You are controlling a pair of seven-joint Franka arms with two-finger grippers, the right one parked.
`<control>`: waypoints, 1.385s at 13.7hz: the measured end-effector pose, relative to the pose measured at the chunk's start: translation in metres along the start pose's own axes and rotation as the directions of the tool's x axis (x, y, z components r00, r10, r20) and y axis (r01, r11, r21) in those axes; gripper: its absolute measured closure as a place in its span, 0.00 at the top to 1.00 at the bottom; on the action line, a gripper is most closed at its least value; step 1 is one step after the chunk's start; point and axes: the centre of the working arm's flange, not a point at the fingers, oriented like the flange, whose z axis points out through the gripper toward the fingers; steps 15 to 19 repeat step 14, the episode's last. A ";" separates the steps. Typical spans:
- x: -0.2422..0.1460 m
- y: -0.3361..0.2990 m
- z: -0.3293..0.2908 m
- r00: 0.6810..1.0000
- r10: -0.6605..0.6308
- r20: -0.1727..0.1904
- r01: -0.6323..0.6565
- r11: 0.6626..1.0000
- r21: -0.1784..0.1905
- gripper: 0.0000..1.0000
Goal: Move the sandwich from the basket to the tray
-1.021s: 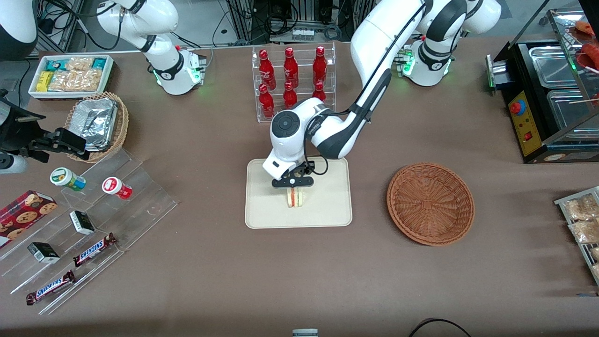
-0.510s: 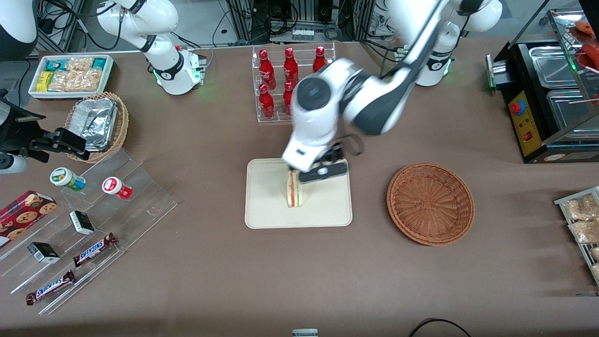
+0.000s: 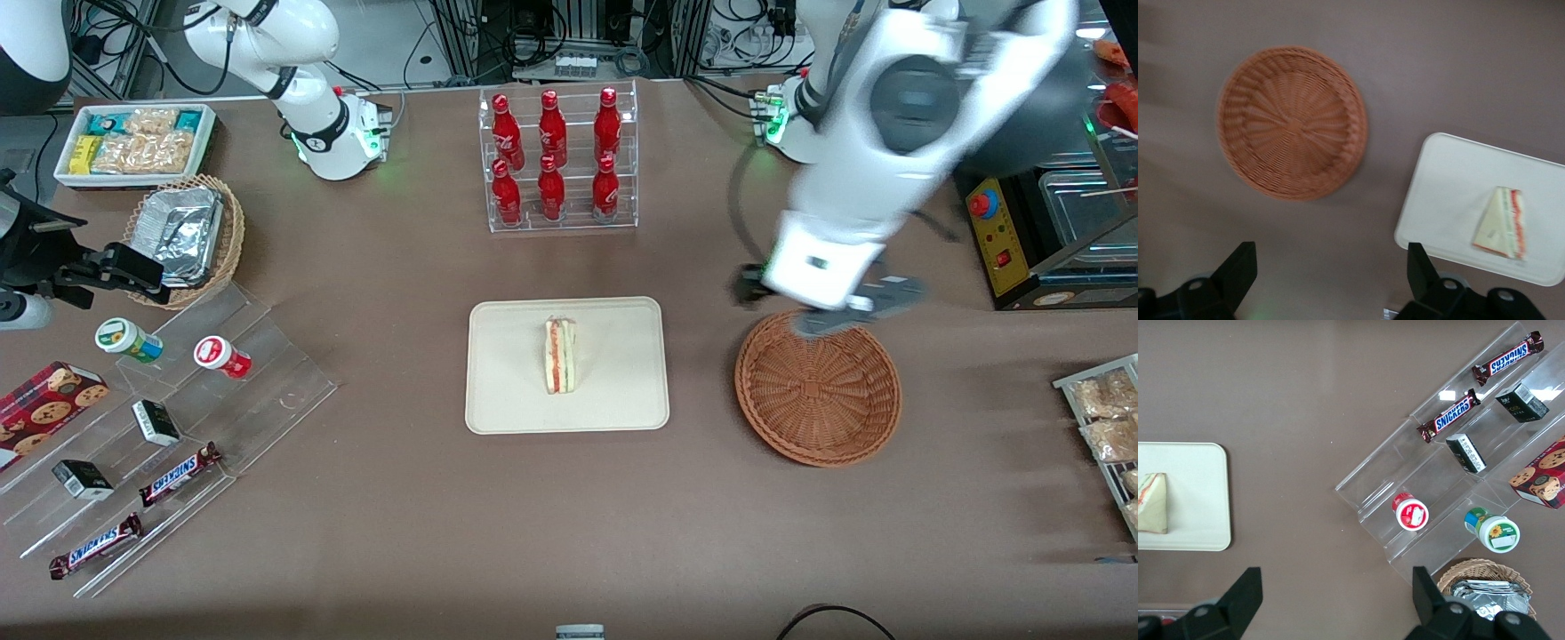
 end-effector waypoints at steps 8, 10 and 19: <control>0.021 -0.212 -0.034 0.984 0.175 0.044 -0.173 0.984 -0.047 1.00; 0.014 -0.222 -0.031 0.983 0.175 0.050 -0.173 0.984 -0.047 1.00; 0.013 -0.226 -0.035 0.984 0.171 0.040 -0.169 0.984 -0.048 1.00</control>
